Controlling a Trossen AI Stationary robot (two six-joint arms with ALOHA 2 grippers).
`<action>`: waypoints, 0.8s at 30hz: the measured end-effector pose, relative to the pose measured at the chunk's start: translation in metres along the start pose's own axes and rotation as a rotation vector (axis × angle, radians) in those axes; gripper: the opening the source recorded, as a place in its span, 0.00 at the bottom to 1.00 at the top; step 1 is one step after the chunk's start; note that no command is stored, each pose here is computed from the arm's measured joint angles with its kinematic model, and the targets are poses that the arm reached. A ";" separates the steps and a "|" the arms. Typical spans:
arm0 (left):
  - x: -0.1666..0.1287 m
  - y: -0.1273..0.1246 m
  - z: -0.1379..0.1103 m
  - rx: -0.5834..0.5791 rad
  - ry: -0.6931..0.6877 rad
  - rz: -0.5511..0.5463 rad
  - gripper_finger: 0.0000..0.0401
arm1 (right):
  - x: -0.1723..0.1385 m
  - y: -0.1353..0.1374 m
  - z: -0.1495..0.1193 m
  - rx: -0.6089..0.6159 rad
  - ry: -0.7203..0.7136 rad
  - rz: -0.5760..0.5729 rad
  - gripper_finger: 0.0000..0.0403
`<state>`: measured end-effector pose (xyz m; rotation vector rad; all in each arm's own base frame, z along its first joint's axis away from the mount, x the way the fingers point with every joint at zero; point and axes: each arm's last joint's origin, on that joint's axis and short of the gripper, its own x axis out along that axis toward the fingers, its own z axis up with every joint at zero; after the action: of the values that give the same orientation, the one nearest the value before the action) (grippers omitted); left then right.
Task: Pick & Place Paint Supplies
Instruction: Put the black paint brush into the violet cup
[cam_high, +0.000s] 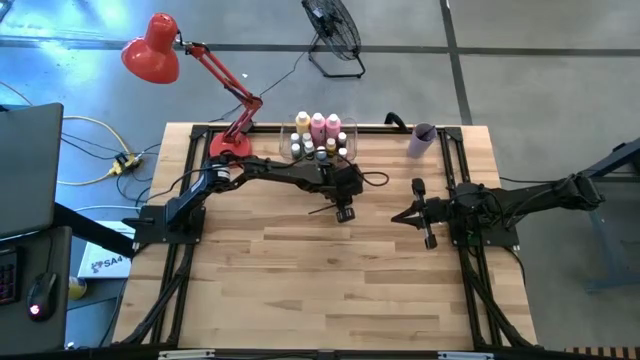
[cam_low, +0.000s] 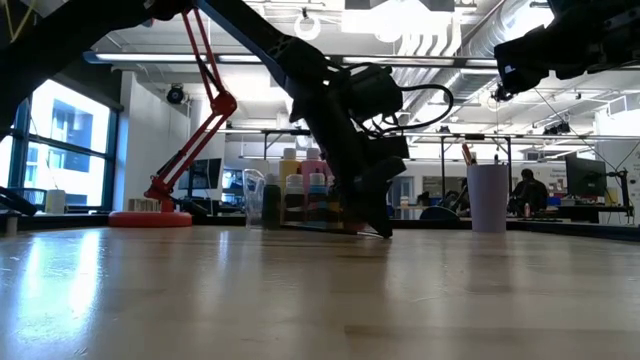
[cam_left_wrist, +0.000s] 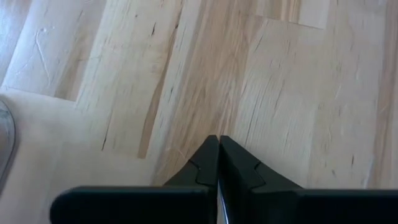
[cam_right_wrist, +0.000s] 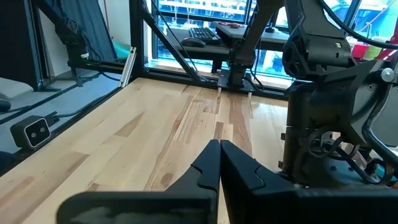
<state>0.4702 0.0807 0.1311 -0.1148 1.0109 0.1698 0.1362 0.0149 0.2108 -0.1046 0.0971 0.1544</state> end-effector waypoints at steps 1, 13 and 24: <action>0.000 0.000 0.000 0.000 0.000 0.000 0.01 | 0.000 0.000 0.000 0.000 0.000 0.000 0.01; -0.033 0.000 0.035 0.095 0.052 0.078 0.00 | 0.000 0.000 0.000 0.000 0.000 0.000 0.01; -0.076 0.001 0.070 0.164 0.000 0.130 0.00 | 0.000 0.000 -0.002 0.001 0.016 0.004 0.00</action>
<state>0.4889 0.0869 0.2331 0.1007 1.0284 0.2044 0.1361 0.0150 0.2092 -0.1048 0.1130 0.1580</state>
